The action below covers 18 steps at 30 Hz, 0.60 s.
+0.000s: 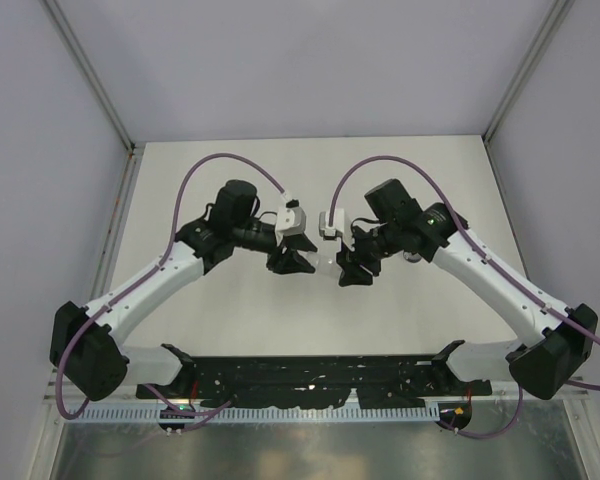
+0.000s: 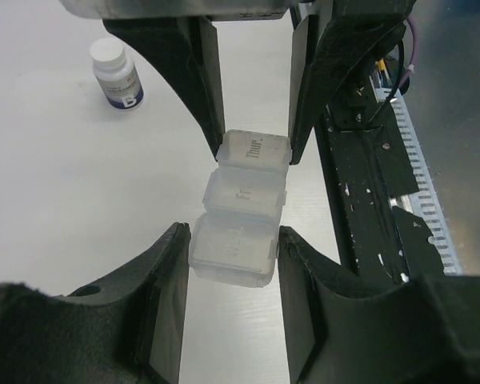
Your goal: Sort the pills into containers
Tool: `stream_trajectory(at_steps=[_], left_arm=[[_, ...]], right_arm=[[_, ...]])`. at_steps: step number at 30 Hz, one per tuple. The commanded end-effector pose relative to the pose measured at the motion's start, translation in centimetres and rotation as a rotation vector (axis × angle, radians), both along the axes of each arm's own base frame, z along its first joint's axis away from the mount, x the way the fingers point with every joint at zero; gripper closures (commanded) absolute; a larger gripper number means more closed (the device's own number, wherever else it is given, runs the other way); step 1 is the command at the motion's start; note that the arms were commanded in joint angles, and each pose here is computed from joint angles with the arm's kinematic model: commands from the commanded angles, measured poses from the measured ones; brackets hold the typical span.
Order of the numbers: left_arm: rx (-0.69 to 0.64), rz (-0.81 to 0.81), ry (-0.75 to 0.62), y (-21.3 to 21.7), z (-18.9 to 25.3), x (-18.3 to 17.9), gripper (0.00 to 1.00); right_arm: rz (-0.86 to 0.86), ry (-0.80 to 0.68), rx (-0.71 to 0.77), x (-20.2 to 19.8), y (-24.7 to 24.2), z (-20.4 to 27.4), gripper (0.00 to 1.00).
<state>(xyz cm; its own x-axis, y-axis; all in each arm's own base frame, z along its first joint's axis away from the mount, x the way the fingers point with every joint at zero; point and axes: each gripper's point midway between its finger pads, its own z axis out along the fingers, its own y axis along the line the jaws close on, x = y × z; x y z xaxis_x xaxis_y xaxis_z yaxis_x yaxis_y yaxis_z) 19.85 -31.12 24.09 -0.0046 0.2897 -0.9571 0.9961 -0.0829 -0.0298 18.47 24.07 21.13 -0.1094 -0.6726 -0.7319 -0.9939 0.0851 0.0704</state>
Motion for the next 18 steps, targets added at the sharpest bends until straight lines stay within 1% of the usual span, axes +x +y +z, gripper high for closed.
stream_trajectory(at_steps=[1, 9, 12, 13, 16, 18], left_arm=[[-0.04, -0.057, 0.026, -0.5, 2.1, -1.1, 0.7], [-0.028, -0.067, 0.12, -0.7, 1.8, -1.6, 0.65], [-0.016, -0.066, 0.145, -0.7, 1.7, -1.6, 0.56], [-0.014, -0.063, 0.157, -0.7, 1.8, -1.6, 0.51], [-0.008, -0.047, 0.171, -0.9, 1.7, -1.3, 0.4], [-0.009, -0.025, 0.166, -1.0, 1.7, -0.9, 0.36]], right_arm=[[-0.04, -0.107, 0.035, 1.3, 0.4, 1.7, 0.93], [-0.087, -0.153, 0.014, 2.3, 0.2, 1.6, 0.94], [-0.089, -0.162, 0.009, 2.3, 0.1, 1.6, 0.94], [-0.09, -0.162, 0.004, 2.3, 0.2, 1.5, 0.94], [-0.084, -0.16, 0.002, 2.1, 0.2, 1.4, 0.94], [-0.078, -0.156, 0.003, 2.0, 0.3, 1.3, 0.94]])
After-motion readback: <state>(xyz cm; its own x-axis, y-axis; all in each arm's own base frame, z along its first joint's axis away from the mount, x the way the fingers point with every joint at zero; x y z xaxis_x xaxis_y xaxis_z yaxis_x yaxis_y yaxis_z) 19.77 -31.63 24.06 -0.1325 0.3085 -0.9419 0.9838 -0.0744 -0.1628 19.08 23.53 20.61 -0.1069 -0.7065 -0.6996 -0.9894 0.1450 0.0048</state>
